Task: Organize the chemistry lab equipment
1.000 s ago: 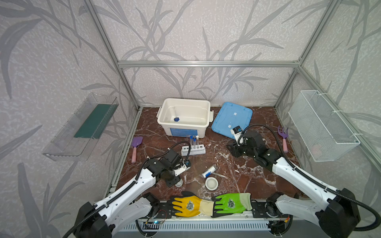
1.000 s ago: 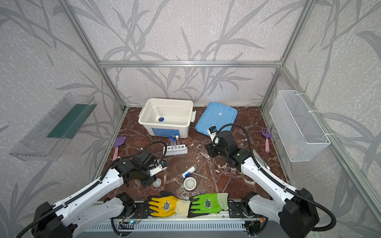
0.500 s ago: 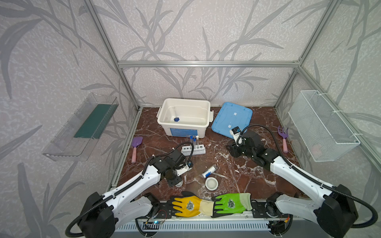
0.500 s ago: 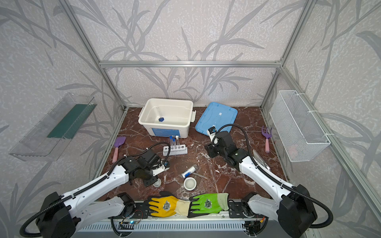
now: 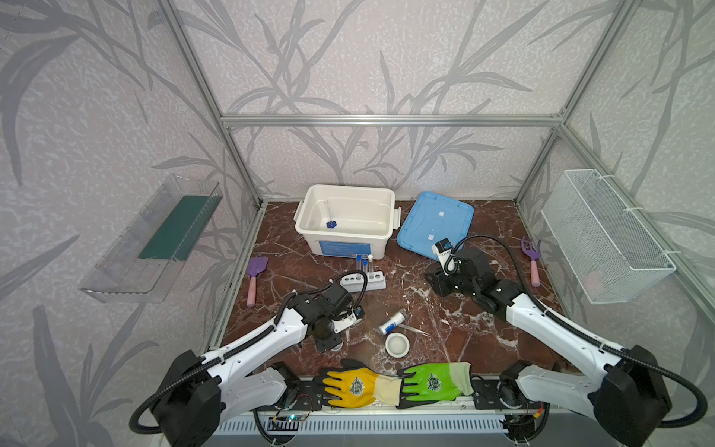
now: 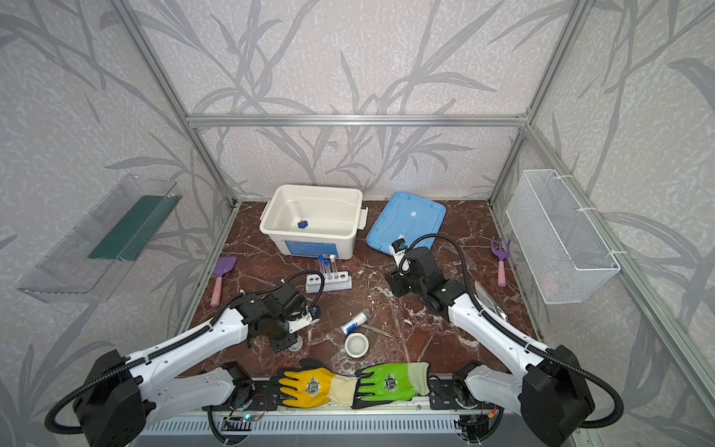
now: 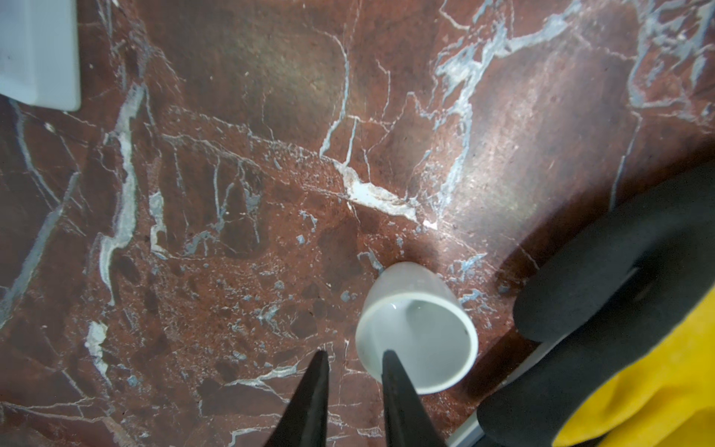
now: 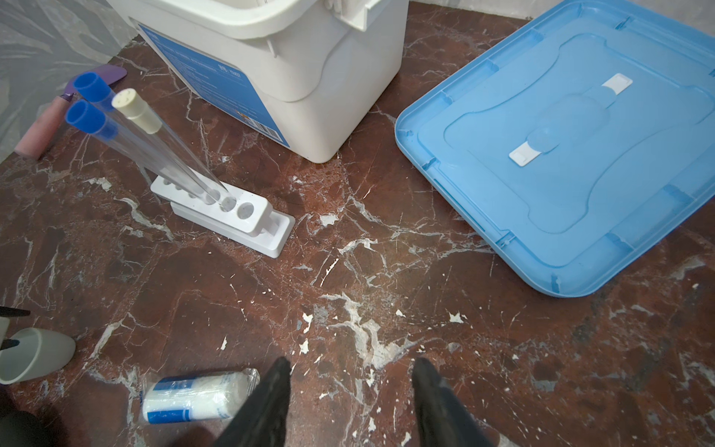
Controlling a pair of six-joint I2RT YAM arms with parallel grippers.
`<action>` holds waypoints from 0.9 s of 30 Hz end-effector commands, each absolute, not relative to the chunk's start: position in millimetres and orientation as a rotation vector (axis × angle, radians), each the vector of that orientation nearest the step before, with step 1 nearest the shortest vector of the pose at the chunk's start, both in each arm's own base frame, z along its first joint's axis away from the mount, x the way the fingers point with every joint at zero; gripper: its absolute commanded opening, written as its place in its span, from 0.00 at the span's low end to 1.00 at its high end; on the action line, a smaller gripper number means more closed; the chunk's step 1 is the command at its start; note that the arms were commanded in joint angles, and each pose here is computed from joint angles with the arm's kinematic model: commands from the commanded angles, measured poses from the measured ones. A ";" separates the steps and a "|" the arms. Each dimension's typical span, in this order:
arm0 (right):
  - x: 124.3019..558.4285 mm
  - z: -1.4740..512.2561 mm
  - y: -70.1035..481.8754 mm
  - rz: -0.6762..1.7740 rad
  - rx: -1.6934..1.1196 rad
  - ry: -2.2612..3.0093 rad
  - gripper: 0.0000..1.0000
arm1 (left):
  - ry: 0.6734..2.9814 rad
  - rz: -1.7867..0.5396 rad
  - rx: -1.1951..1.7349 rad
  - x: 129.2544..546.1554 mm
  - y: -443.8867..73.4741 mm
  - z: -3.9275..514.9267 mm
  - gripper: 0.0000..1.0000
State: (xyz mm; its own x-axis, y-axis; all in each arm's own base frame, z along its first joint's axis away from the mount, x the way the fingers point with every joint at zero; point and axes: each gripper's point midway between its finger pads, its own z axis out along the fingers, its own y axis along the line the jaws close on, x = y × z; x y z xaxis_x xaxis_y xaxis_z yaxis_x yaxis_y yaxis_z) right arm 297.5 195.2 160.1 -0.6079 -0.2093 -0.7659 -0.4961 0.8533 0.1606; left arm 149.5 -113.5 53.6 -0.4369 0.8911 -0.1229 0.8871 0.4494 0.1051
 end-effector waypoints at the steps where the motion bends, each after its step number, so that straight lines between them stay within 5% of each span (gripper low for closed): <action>1: 300.2 162.3 193.8 0.469 -0.490 2.209 0.52 | 2.530 0.074 1.619 147.8 -108.6 49.8 0.26; 27: 303.5 160.2 190.7 0.480 -0.470 2.210 0.51 | 2.540 0.045 1.651 145.2 -115.9 41.7 0.21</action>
State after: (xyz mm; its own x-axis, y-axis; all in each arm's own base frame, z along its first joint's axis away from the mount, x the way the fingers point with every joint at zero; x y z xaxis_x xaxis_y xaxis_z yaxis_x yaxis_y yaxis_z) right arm 301.3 190.1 157.5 -0.6116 -0.1866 -0.7688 -0.4794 0.8605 0.1726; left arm 152.0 -117.3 46.2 -0.4191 0.9025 -0.0996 0.8972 0.4285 0.1073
